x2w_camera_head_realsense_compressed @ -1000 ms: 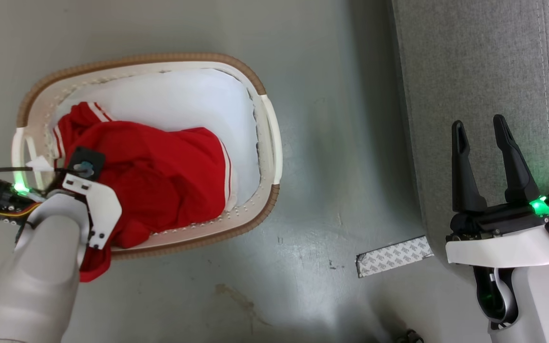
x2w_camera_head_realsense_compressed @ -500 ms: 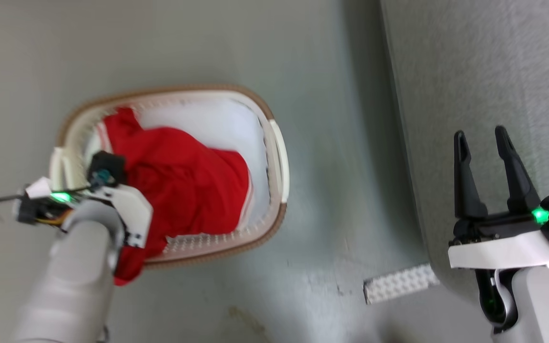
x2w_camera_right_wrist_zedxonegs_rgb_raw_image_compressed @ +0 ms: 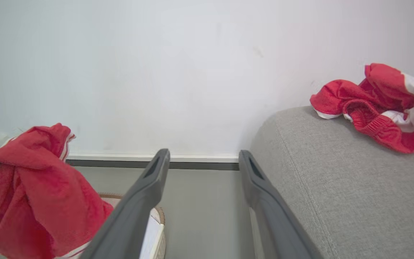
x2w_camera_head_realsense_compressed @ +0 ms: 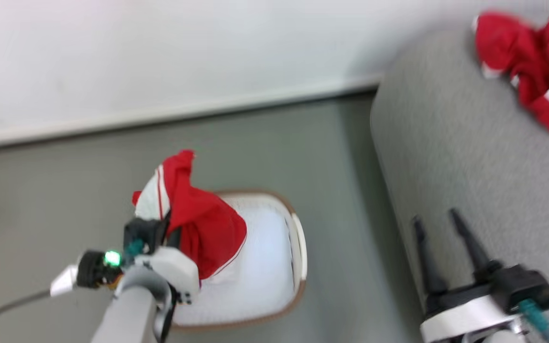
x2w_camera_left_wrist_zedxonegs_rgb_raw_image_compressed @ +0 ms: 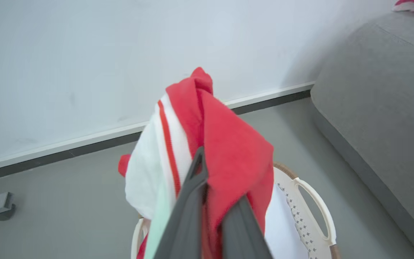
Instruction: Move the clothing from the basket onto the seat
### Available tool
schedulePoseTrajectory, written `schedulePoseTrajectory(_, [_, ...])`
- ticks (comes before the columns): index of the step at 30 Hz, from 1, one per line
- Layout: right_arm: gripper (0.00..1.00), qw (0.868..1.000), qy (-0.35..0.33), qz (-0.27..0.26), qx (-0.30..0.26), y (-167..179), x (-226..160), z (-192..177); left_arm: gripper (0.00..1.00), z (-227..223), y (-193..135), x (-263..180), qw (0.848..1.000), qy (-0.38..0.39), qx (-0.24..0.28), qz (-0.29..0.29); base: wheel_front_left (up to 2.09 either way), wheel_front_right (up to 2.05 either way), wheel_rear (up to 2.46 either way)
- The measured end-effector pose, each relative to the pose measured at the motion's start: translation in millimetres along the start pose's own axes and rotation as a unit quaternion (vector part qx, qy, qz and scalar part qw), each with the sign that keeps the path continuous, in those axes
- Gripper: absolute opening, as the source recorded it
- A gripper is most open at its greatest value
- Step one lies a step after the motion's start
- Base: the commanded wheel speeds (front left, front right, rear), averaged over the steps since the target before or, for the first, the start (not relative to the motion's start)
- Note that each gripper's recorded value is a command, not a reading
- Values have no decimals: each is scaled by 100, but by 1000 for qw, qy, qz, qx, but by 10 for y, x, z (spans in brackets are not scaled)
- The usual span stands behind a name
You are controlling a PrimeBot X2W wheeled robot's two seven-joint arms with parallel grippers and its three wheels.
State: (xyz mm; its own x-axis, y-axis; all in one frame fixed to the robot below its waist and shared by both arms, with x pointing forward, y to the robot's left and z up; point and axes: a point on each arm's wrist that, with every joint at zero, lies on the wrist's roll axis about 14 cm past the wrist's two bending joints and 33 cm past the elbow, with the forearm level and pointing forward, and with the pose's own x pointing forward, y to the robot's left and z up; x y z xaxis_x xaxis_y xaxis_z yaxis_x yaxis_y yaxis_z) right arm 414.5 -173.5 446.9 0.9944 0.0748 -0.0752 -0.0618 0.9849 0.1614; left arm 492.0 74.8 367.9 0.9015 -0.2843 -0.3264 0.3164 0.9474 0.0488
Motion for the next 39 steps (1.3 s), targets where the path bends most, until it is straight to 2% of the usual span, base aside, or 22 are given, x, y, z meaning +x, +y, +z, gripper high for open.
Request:
schedulePoseTrajectory(6, [100,992,-43,109,-37,735,-229,324,0,804,-106,-567,993,-114,-2,5,0,0,0])
schedulePoseTrajectory(13, [100,959,-104,240,-108,1495,-406,719,0,1602,-282,-1218,978,-208,7,-7,0,0,0])
schedulePoseTrajectory(17, [100,940,-113,293,-133,1769,-453,780,0,1795,-400,-1434,973,-228,13,-24,0,0,0])
schedulePoseTrajectory(21, [100,928,-115,325,-143,1942,-464,808,0,1895,-569,-1540,970,-237,21,-54,0,0,0])
schedulePoseTrajectory(25, [100,920,-116,343,-151,2048,-463,824,0,1838,-798,-1604,969,-226,28,-94,0,0,0])
schedulePoseTrajectory(28, [100,920,-96,352,-141,2092,-476,721,0,1798,-945,-1652,967,-222,30,-118,0,0,0])
schedulePoseTrajectory(29, [45,921,-86,353,-137,2097,-479,660,0,1789,-986,-1670,967,-222,29,-125,0,0,0])
schedulePoseTrajectory(30, [0,923,-73,354,-134,2098,-480,587,0,1784,-1018,-1684,966,-222,27,-130,0,0,0])
schedulePoseTrajectory(34, [0,938,-52,326,-104,1961,-373,524,0,1785,-1096,-1718,964,-223,19,-141,0,0,0])
schedulePoseTrajectory(35, [0,943,-53,315,-95,1910,-336,553,6,1781,-1097,-1715,964,-223,19,-141,0,0,0])
schedulePoseTrajectory(38, [0,952,-61,293,-69,1822,-271,642,50,1767,-1120,-1699,964,-223,18,-146,0,0,0])
schedulePoseTrajectory(39, [0,954,-63,285,-61,1786,-259,665,100,1755,-1133,-1688,964,-221,16,-148,0,0,0])
